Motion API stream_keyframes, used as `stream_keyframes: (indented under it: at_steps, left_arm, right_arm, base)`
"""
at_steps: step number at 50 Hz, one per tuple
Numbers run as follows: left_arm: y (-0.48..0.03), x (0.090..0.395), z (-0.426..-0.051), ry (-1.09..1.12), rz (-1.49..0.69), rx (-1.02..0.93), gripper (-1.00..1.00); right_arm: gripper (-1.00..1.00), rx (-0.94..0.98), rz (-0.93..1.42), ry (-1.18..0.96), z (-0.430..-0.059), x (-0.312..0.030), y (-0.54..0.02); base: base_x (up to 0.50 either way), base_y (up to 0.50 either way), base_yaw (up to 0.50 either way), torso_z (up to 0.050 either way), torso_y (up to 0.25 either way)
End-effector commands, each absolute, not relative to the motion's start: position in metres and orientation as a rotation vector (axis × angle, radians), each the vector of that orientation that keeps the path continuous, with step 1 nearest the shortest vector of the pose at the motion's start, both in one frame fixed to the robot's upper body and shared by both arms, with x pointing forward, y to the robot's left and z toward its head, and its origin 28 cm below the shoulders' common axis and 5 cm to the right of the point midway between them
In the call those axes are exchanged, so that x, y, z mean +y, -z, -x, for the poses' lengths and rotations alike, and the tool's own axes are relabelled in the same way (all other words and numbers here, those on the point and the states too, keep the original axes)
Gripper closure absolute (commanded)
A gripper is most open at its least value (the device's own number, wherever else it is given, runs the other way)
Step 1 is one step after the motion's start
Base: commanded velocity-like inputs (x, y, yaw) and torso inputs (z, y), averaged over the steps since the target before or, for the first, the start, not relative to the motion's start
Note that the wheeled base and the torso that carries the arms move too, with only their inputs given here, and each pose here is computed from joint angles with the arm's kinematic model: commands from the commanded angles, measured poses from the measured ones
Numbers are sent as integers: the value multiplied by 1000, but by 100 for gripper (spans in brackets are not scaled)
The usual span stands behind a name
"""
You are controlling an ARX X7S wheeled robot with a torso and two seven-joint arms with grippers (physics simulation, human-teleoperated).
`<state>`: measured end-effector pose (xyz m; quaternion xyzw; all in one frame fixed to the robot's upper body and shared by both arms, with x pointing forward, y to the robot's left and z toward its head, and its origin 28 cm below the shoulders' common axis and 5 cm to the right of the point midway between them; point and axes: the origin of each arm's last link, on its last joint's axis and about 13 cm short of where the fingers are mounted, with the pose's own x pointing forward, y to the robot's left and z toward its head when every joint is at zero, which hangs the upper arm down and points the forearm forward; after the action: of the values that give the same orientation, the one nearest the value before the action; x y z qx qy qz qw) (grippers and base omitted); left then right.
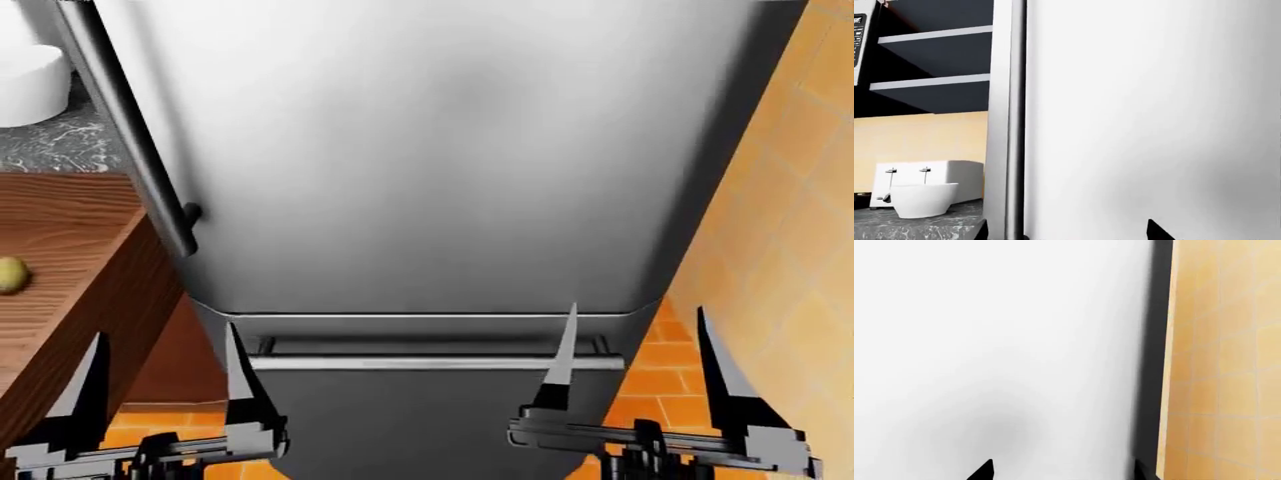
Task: Place the bar in the bowl and close the drawer.
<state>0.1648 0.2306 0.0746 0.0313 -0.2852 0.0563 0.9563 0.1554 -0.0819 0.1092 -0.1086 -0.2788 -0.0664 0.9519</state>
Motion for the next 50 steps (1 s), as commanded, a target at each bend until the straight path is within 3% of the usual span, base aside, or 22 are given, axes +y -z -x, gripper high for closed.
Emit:
stream_keyframes:
  at_steps: [1,7,50]
  left_arm:
    - [-73,231,-167,-112,-56,-571,-100]
    - [-71,231,-167,-111,-53,-564,-100]
    - [-77,228,-155,-95,-51,-627,-100]
  right_arm:
    - [-100,-560,201,128,-158,-83,-109]
    - [-100,-545,205,140,-159,-85,-108]
    - [-100,-607,267,135,-149,-79,-123]
  base:
    - [0,0,0,0,0]
    - [0,57,0,0,0]
    - [0,481,0,0,0]
